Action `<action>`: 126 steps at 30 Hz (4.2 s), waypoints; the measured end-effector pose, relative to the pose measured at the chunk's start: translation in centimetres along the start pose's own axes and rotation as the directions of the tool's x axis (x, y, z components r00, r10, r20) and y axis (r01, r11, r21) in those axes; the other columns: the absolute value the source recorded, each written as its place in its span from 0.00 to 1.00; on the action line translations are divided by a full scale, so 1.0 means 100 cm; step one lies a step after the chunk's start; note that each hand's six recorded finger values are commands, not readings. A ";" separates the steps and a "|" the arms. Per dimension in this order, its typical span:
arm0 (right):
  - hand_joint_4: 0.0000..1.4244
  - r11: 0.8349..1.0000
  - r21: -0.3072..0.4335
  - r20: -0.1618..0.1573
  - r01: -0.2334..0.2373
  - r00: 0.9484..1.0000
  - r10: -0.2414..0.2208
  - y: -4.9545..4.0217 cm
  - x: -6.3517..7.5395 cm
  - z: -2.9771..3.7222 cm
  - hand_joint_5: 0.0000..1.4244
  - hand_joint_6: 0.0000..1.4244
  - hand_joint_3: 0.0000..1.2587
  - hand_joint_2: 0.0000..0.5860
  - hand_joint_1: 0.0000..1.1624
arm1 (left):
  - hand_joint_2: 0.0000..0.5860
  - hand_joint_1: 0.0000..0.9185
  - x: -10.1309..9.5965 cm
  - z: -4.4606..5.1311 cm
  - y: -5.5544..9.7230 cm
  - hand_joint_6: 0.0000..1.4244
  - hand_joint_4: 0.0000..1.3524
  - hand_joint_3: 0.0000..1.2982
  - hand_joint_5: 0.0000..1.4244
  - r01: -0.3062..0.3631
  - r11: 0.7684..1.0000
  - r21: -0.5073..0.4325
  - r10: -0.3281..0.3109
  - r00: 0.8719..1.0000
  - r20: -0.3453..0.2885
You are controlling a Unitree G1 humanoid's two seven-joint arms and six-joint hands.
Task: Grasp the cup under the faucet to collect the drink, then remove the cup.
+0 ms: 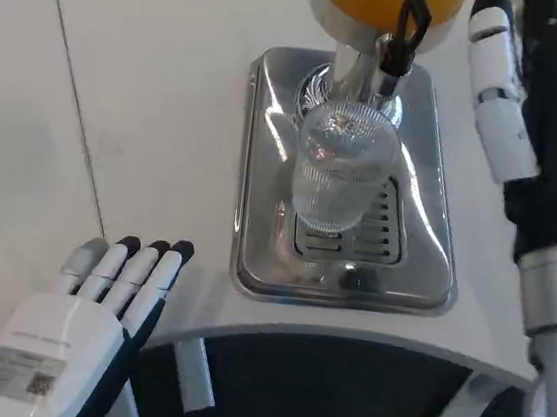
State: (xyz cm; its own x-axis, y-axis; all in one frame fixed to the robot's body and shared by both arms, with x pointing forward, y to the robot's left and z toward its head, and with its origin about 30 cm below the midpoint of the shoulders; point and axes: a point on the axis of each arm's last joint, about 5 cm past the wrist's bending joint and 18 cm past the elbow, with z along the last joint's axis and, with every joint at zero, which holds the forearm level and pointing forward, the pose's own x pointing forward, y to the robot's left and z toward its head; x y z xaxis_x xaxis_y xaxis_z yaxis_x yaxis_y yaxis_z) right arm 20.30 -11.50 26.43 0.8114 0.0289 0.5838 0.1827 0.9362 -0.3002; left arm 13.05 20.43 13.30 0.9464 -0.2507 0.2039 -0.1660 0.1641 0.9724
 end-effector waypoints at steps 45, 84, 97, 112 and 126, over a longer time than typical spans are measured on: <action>0.00 0.984 0.051 0.052 -0.170 0.984 0.168 0.0318 0.024 0.0187 0.00 0.00 0.00 0.94 0.00 | 0.12 0.00 0.004 -0.0108 0.000 0.00 0.00 0.00 0.00 -0.013 1.000 -0.017 0.012 0.999 -0.032; 0.00 0.828 -0.450 -0.085 -0.336 0.938 0.335 0.0351 0.022 0.0604 0.00 0.00 0.00 1.00 0.00 | 0.13 0.00 0.024 -0.0075 0.005 0.00 0.00 0.00 0.00 -0.102 0.993 -0.061 0.100 0.994 -0.033; 0.00 0.826 -0.445 -0.089 -0.347 0.934 0.345 0.0305 0.022 0.0608 0.00 0.00 0.00 1.00 0.00 | 0.10 0.12 0.054 -0.0024 0.000 0.00 0.00 0.00 0.00 -0.149 0.983 -0.104 0.143 0.988 -0.063; 0.00 0.830 -0.438 -0.082 -0.346 0.935 0.346 0.0219 0.022 0.0602 0.00 0.00 0.00 1.00 0.00 | 0.09 0.16 0.083 0.0048 -0.003 0.00 0.00 0.00 0.00 -0.171 0.975 -0.144 0.162 0.984 -0.076; 0.00 0.882 -0.387 -0.056 -0.268 0.962 0.268 0.0204 0.014 0.0515 0.00 0.00 0.00 1.00 0.00 | 0.09 0.15 0.092 0.0095 -0.004 0.00 0.00 0.00 0.00 -0.171 0.971 -0.169 0.163 0.985 -0.062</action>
State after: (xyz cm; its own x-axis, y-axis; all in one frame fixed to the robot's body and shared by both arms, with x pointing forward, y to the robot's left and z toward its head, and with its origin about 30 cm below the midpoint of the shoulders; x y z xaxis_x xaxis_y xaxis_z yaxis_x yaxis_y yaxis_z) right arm 18.94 -7.75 30.51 0.8605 0.2589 0.4388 0.1582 0.6828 -0.7132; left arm 21.58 17.15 14.94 0.9222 -0.1605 0.3519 -0.2762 0.3638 0.8896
